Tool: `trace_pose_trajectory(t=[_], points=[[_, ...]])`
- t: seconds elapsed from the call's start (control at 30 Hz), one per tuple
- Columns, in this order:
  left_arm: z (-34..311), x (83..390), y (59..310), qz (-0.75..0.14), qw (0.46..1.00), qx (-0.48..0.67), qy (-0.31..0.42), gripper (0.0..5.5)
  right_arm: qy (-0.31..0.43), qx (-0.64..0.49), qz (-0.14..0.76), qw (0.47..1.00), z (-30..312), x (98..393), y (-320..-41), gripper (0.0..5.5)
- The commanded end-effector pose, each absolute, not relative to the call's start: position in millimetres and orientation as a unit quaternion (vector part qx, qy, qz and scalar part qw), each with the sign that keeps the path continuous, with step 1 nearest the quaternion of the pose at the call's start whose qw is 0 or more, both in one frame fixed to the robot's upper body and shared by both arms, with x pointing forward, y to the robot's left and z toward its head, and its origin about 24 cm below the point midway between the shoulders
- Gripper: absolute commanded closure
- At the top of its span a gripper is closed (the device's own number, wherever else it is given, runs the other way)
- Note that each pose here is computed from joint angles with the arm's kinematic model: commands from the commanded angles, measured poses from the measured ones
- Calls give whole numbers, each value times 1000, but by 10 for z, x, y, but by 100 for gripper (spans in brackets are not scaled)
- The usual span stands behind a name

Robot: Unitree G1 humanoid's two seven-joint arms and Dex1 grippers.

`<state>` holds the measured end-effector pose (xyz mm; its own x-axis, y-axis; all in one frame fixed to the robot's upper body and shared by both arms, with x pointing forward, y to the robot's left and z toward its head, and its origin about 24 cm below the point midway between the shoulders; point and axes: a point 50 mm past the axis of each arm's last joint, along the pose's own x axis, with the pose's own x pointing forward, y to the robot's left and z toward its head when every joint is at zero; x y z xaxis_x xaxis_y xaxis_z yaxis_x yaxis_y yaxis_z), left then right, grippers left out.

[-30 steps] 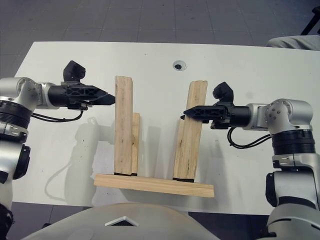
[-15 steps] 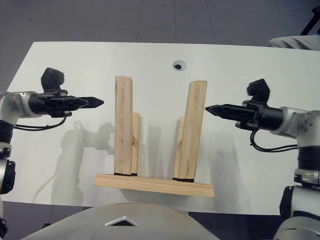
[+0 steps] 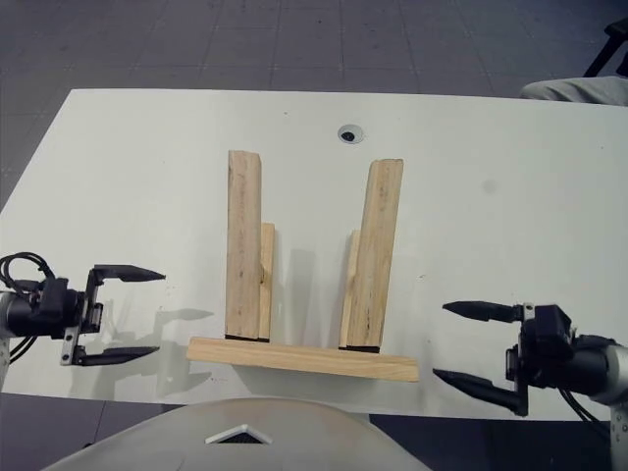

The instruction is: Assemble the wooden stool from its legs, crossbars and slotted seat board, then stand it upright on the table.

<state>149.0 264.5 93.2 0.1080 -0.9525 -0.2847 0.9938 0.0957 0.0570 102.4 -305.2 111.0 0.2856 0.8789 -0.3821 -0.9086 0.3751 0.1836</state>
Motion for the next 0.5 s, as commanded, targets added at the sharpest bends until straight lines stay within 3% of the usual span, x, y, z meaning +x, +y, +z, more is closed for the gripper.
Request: trace_pose_trajectory(t=[0.03,0.23,0.5], points=[[835,1346,2580,-690,697,174,85,2,258,-74,565,780,1087,962,-3194,0],[722,1273,2619,-715,659,199,121,2,308,-131,586,738,1047,939,-3293,0],[644,1377,2270,-712,671,187,84,2,245,-170,642,706,1111,1050,-2757,0]])
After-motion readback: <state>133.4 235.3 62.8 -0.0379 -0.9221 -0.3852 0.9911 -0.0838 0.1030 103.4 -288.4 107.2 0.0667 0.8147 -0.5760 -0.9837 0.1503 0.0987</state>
